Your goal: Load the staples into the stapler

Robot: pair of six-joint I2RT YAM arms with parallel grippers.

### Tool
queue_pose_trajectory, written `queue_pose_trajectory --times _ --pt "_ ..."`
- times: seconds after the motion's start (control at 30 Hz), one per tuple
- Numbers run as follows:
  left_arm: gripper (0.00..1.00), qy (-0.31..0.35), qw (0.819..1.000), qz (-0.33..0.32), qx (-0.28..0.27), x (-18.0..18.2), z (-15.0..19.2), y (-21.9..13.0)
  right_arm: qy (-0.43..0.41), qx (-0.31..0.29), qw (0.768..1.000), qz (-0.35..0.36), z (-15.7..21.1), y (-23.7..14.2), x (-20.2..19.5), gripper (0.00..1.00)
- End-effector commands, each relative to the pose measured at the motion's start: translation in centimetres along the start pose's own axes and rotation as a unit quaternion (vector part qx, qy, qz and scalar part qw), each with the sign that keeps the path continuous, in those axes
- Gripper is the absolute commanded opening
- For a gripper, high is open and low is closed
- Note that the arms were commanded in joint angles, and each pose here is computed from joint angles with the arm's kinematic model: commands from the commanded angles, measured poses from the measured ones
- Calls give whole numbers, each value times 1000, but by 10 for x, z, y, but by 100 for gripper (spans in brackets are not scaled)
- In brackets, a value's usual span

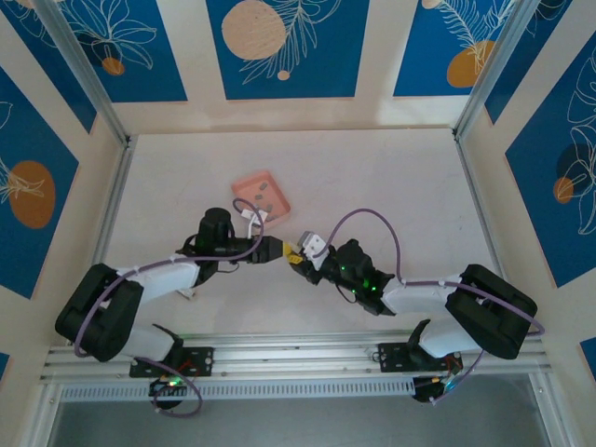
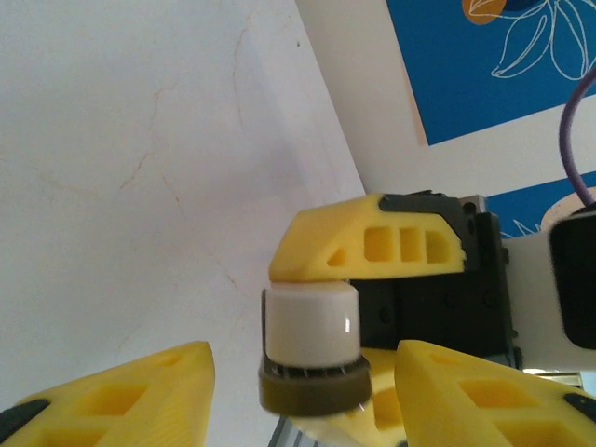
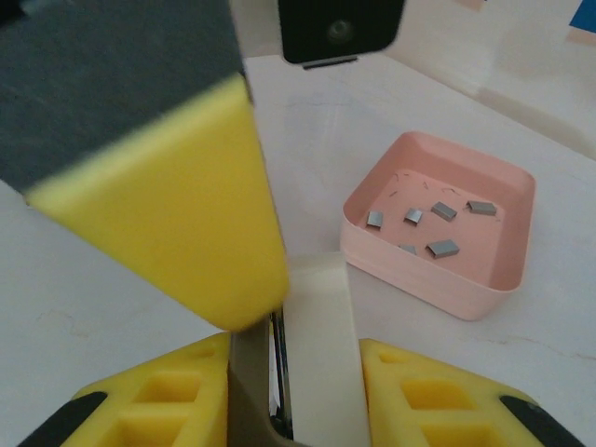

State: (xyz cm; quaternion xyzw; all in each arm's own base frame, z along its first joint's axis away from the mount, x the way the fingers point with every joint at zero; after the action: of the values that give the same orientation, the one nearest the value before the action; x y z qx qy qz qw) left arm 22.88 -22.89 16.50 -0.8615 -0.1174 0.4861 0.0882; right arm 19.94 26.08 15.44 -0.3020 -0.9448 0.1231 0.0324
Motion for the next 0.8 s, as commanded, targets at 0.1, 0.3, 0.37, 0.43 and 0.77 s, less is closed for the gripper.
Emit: queue_pose_trajectory --times 0.1,0.3,0.37,0.43,0.77 --pt "51 8 1000 18 -14 -6 -12 9 -31 -36 999 -14 -21 0 7 29" --pt "41 8 1000 17 -5 -6 -9 12 -30 -33 999 -3 -21 1 6 29" --pt "35 12 1000 15 -2 -6 -8 12 -27 -29 999 7 -20 2 4 29" --pt "26 16 1000 11 -3 -6 -8 11 -23 -22 999 18 -19 4 1 29" --pt "6 73 996 -52 -6 -5 -11 3 -22 1 999 25 -16 0 -7 47"
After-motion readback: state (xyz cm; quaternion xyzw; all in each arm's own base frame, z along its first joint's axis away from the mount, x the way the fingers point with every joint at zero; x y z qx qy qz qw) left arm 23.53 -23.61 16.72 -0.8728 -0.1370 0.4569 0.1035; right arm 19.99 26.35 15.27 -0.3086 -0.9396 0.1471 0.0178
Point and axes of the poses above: each hand's point on the last joint's axis, 136 mm out from that joint toward the fingers, its own y axis out along the fingers, its own x axis along the line the jaws close on, z = x × y, the point moved 6 cm from there along -y, back along the fingers, and after that the axes turned 7 degrees about y, right-handed, at the moved point
